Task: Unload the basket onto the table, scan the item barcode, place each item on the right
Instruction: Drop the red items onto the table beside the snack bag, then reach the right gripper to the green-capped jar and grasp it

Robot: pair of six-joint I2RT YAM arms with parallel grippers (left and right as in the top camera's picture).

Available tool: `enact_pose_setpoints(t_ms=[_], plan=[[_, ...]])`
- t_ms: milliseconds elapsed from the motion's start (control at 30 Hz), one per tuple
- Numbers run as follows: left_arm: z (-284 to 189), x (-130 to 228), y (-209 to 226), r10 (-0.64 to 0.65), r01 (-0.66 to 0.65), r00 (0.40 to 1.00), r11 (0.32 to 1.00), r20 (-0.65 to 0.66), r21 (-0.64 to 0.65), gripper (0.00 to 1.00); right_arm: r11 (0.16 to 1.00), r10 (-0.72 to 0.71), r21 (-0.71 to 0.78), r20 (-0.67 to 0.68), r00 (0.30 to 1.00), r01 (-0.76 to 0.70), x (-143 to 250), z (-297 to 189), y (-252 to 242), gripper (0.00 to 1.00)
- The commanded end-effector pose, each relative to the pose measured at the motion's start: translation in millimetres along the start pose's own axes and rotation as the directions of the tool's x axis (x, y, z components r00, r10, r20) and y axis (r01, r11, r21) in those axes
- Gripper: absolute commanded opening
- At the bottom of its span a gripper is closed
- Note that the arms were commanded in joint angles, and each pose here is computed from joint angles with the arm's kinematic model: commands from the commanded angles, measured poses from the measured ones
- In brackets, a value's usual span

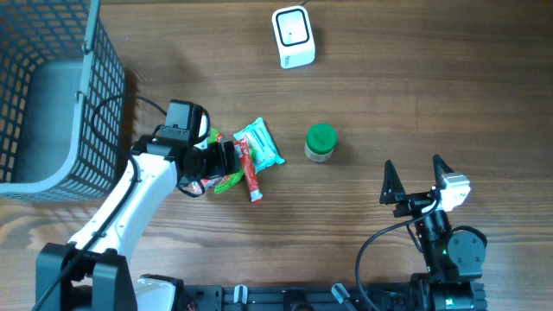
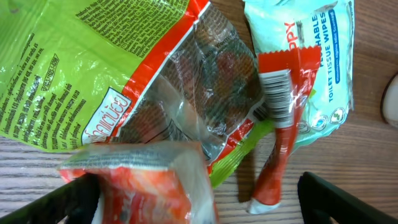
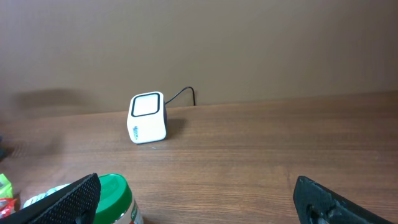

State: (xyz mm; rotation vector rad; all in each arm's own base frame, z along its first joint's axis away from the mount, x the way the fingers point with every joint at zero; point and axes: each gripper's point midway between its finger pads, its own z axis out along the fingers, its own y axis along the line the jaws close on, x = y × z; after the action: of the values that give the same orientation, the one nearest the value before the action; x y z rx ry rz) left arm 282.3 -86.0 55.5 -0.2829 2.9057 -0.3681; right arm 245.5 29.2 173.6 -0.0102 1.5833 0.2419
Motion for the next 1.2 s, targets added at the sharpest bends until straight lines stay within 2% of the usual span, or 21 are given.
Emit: enact_pose_setpoints(t_ms=[0, 100, 200, 267, 367, 433, 467, 500, 533, 600, 633, 667, 700, 733, 767, 833, 867, 967, 1067, 1133, 1167], plan=[[-26.4, -18.3, -12.6, 0.006, -0.007, 0.998, 1.000, 0.066, 0.022, 1.00, 1.000, -0.015, -0.014, 0.007, 1.000, 0.015, -1.4, -0.4, 2.4, 1.00], [-85.1, -45.4, -44.5, 0.025, -0.044, 0.985, 0.993, 0.169, 0.113, 1.00, 1.000, -0.016, -0.011, 0.005, 1.000, 0.016, -1.0, -0.3, 1.7, 1.00], [-134.9, -64.1, -66.6, 0.040, -0.101, 0.951, 0.978, 0.307, 0.185, 1.00, 0.999, 0.044, -0.021, -0.004, 0.999, -0.044, -1.8, 0.0, 3.9, 1.00], [-147.1, -70.7, -59.8, 0.038, -0.097, 0.927, 0.985, 0.372, 0.143, 1.00, 0.995, 0.101, -0.023, -0.015, 0.995, -0.102, -16.9, -3.3, 7.3, 1.00], [-147.4, -77.7, -27.4, 0.033, -0.025, 0.910, 0.999, 0.414, -0.025, 1.00, 0.993, 0.114, -0.019, -0.047, 0.992, -0.115, -80.1, -4.8, 17.7, 1.00], [-147.6, -79.4, -21.4, 0.034, -0.010, 0.906, 0.998, 0.422, -0.057, 1.00, 0.993, 0.081, -0.067, -0.193, 0.978, -0.096, -122.1, 8.6, 35.4, 1.00], [-147.6, -79.1, -21.3, 0.034, -0.010, 0.906, 0.998, 0.421, -0.058, 1.00, 0.991, 0.069, -0.090, -0.276, 0.959, -0.097, -132.3, 16.6, 42.2, 1.00], [-147.7, -79.2, -21.3, 0.034, -0.010, 0.906, 0.998, 0.422, -0.057, 1.00, 0.989, 0.074, -0.084, -0.423, 0.903, -0.120, -146.3, 29.4, 47.2, 1.00], [-147.7, -79.2, -21.3, 0.034, -0.010, 0.906, 0.998, 0.422, -0.057, 1.00, 0.989, 0.085, -0.065, -0.488, 0.869, -0.133, -149.3, 33.4, 47.0, 1.00], [-147.7, -79.2, -21.3, 0.034, -0.010, 0.906, 0.998, 0.422, -0.057, 1.00, 0.986, 0.117, -0.009, -0.671, 0.732, -0.165, -152.6, 49.8, 46.0, 1.00], [-147.7, -79.2, -21.3, 0.034, -0.010, 0.906, 0.998, 0.422, -0.057, 1.00, 0.977, 0.130, -0.030, -0.708, 0.694, -0.213, -157.4, 69.3, 52.9, 1.00], [-147.7, -79.2, -21.3, 0.034, -0.010, 0.906, 0.998, 0.422, -0.057, 1.00, 0.956, 0.119, -0.092, -0.748, 0.653, -0.280, -154.5, 81.2, 66.9, 1.00], [-147.7, -79.2, -21.3, 0.034, -0.010, 0.906, 0.998, 0.422, -0.057, 1.00, 0.915, 0.103, -0.164, -0.788, 0.607, -0.368, -144.6, 87.8, 83.8, 0.94], [-147.7, -79.2, -21.3, 0.034, -0.010, 0.906, 0.998, 0.422, -0.057, 1.00, 0.911, 0.123, -0.121, -0.833, 0.539, -0.394, -125.4, 93.4, 83.4, 0.80], [-147.7, -79.2, -21.3, 0.034, -0.010, 0.906, 0.998, 0.422, -0.057, 1.00, 0.931, 0.113, -0.062, -0.888, 0.445, -0.361, -95.7, 93.7, 81.5, 0.78], [-147.7, -79.2, -21.3, 0.034, -0.010, 0.906, 0.998, 0.422, -0.057, 1.00, 0.963, 0.031, -0.059, -0.946, 0.323, -0.264, -48.6, 92.4, 94.9, 0.81], [-147.7, -79.2, -21.3, 0.034, -0.010, 0.906, 0.998, 0.422, -0.057, 1.00, 0.987, -0.017, -0.057, -0.967, 0.256, -0.151, -20.7, 90.4, 101.1, 0.89], [-147.7, -79.2, -21.3, 0.034, -0.010, 0.906, 0.998, 0.422, -0.057, 1.00, 0.998, -0.053, -0.044, -0.980, 0.193, 0.050, 13.0, 93.2, 103.3, 1.00], [-147.7, -79.2, -21.3, 0.034, -0.010, 0.906, 0.998, 0.422, -0.057, 1.00, 0.991, -0.107, -0.097, -0.988, 0.110, 0.093, 54.1, 101.5, 117.2, 1.00], [-147.7, -79.2, -21.3, 0.034, -0.010, 0.906, 0.998, 0.422, -0.057, 1.00, 0.990, -0.099, -0.093, -0.994, 0.049, 0.106, 76.0, 102.4, 114.1, 0.86], [-147.7, -79.2, -21.3, 0.034, -0.010, 0.906, 0.998, 0.422, -0.057, 1.00, 0.988, -0.096, -0.093, -0.995, 0.020, 0.121, 91.3, 105.8, 111.3, 0.86]])
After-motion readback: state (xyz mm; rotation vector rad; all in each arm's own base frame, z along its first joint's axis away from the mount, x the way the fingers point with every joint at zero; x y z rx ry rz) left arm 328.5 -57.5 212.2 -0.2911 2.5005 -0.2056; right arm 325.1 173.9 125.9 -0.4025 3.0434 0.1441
